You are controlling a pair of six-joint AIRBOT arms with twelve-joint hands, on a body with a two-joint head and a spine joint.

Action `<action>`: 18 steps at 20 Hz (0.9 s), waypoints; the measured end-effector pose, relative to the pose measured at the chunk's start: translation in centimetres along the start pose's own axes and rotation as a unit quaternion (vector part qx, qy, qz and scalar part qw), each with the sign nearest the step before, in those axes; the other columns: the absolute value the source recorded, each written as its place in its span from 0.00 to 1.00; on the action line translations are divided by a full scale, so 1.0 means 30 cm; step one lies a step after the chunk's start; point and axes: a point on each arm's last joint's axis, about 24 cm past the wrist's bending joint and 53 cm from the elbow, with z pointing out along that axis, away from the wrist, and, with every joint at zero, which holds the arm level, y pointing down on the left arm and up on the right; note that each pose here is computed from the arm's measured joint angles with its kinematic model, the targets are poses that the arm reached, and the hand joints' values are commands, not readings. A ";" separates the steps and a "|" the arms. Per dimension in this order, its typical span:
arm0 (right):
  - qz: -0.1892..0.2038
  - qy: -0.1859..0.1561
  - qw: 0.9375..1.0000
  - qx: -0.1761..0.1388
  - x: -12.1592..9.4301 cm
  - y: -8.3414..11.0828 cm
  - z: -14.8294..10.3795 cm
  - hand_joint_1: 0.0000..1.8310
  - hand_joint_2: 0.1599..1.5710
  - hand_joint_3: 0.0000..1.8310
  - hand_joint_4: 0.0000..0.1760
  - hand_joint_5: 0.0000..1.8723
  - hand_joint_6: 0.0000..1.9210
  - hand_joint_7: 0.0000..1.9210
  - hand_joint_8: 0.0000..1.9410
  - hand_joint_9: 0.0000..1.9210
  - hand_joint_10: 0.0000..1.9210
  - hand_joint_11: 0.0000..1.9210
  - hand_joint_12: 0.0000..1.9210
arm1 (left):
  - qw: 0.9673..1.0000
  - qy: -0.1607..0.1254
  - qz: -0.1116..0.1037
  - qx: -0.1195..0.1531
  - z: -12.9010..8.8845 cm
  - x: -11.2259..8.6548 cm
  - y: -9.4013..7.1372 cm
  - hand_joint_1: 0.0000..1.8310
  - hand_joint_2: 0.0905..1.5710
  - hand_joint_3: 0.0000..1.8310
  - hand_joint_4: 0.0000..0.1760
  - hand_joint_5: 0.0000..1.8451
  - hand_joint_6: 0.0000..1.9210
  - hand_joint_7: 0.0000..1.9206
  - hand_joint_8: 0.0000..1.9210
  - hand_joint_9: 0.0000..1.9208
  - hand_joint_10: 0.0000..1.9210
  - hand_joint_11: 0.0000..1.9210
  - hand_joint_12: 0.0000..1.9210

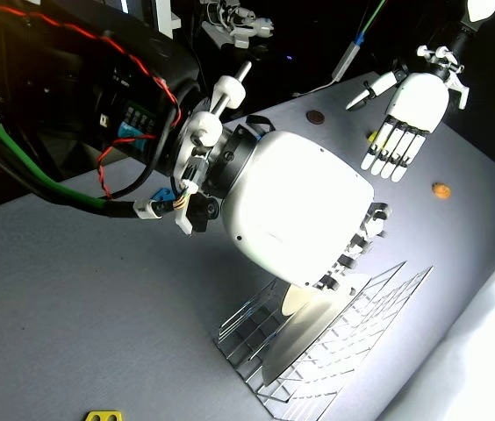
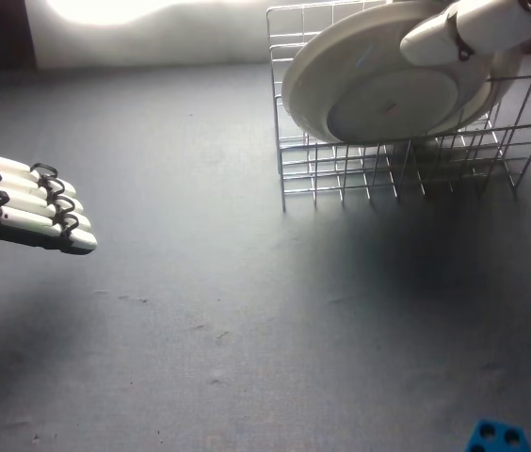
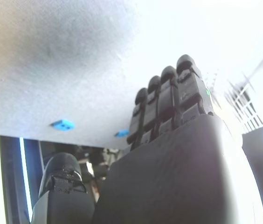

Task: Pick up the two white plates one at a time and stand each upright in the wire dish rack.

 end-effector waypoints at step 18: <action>-0.023 0.004 0.999 0.028 0.044 -0.087 0.012 0.66 0.69 0.00 0.14 0.50 0.56 0.52 0.49 0.62 0.02 0.36 0.63 | 1.000 0.005 0.003 0.002 0.007 0.008 -0.008 0.00 0.67 0.00 0.00 0.03 0.00 0.03 0.00 0.02 0.00 0.00 0.00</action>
